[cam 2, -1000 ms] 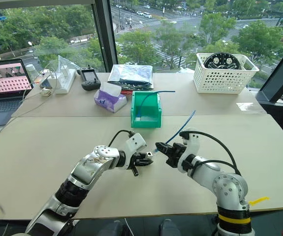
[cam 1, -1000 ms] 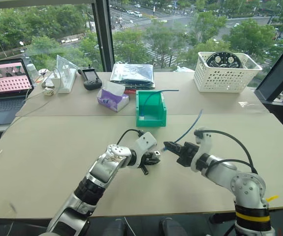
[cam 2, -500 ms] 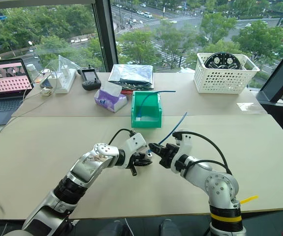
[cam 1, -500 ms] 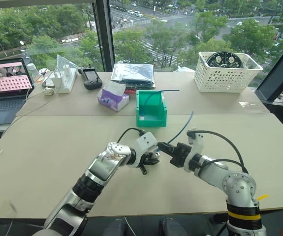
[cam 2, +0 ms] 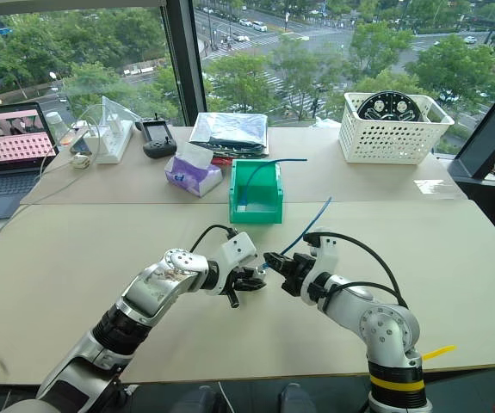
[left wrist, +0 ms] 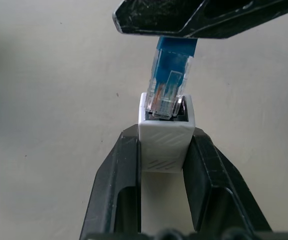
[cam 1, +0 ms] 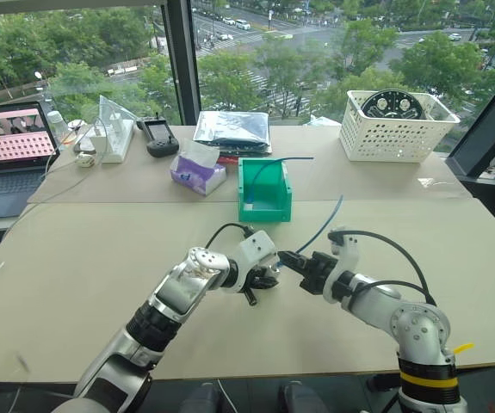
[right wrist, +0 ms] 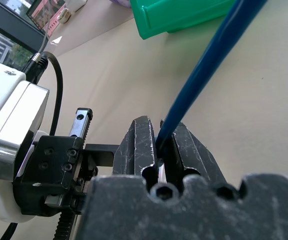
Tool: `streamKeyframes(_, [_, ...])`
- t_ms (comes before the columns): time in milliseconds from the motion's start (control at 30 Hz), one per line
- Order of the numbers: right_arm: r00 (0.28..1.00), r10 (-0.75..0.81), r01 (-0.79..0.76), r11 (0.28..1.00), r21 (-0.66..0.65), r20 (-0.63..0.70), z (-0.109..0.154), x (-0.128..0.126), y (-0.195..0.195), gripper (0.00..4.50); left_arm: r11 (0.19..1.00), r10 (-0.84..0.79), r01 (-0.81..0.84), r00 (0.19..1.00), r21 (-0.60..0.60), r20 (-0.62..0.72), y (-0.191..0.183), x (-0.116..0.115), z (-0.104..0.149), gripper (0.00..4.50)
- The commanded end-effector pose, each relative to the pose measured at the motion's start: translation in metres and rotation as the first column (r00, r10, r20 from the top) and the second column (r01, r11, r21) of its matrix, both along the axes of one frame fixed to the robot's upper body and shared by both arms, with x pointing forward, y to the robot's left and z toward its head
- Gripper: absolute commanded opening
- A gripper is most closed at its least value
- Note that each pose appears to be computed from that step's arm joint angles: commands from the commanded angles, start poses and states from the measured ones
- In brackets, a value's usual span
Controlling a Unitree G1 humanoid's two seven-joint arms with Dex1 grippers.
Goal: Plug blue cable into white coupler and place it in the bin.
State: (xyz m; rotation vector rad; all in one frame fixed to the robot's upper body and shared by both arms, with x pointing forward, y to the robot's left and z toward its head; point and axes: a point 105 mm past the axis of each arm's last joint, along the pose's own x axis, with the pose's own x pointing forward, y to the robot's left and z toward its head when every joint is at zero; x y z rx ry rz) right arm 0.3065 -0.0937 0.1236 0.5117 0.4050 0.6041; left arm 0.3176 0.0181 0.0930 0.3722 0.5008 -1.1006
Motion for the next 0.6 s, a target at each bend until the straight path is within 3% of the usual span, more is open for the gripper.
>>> streamKeyframes(33, [1.0, 0.026, -0.026, 0.998, -0.053, -0.006, -0.004, -0.006, 0.003, 0.0, 1.0, -0.02, 0.021, 0.999, -0.021, 0.049, -0.007, -0.001, 0.016, 0.67])
streamKeyframes(600, [0.991, 0.137, -0.135, 0.97, -0.201, -0.002, -0.006, -0.012, 0.026, 0.0, 0.996, 0.014, -0.004, 0.994, -0.091, 0.107, -0.033, -0.004, 0.053, 0.67])
